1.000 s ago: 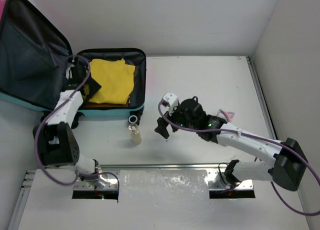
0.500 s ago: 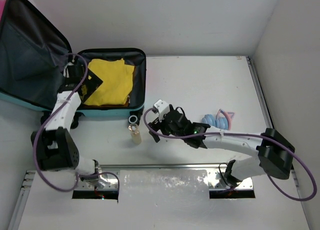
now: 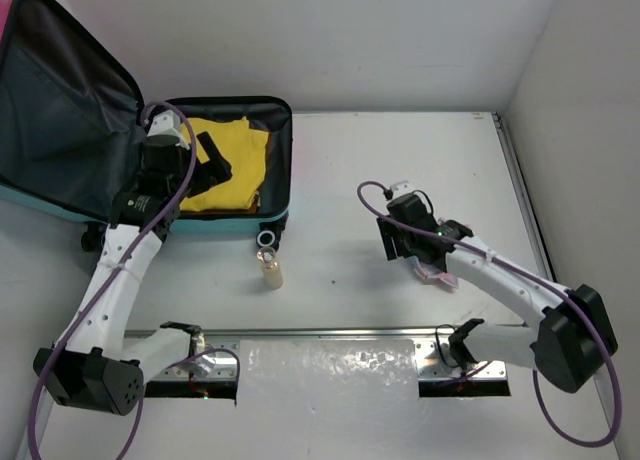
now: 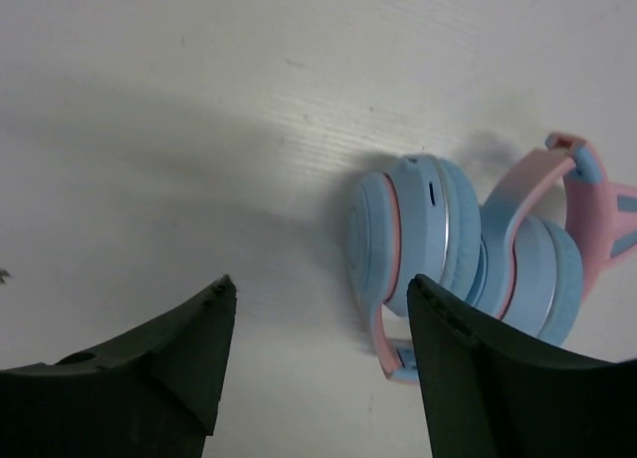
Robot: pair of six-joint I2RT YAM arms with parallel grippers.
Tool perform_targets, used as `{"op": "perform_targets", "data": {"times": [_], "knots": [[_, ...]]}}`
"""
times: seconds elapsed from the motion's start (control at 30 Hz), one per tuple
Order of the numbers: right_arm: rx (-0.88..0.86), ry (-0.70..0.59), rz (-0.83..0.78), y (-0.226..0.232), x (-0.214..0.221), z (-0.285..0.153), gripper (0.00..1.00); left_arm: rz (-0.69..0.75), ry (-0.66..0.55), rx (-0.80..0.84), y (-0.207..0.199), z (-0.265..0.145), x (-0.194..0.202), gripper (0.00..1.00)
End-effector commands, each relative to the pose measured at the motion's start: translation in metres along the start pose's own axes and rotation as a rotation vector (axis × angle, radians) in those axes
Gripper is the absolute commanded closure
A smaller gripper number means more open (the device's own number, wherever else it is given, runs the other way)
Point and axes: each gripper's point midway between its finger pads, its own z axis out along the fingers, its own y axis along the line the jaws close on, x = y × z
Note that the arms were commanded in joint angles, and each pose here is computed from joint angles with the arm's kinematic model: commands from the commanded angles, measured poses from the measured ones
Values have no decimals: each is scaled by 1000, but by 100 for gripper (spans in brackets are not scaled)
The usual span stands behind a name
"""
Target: Pack the luggage
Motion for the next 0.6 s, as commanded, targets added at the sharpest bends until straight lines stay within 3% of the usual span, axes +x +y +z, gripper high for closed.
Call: {"op": "perform_targets", "data": {"times": [0.0, 0.07, 0.13, 0.57], "knots": [[40, 82, -53, -17, 34, -12, 36, 67, 18, 22, 3, -9, 9, 8], [54, 105, -55, -23, 46, -9, 44, 81, 36, 36, 3, -9, 15, 8], [73, 114, -49, -27, 53, -8, 58, 86, 48, 59, 0, -10, 19, 8], [47, 167, -20, -29, 77, 34, 61, 119, 98, 50, 10, 0, 43, 8]]}}
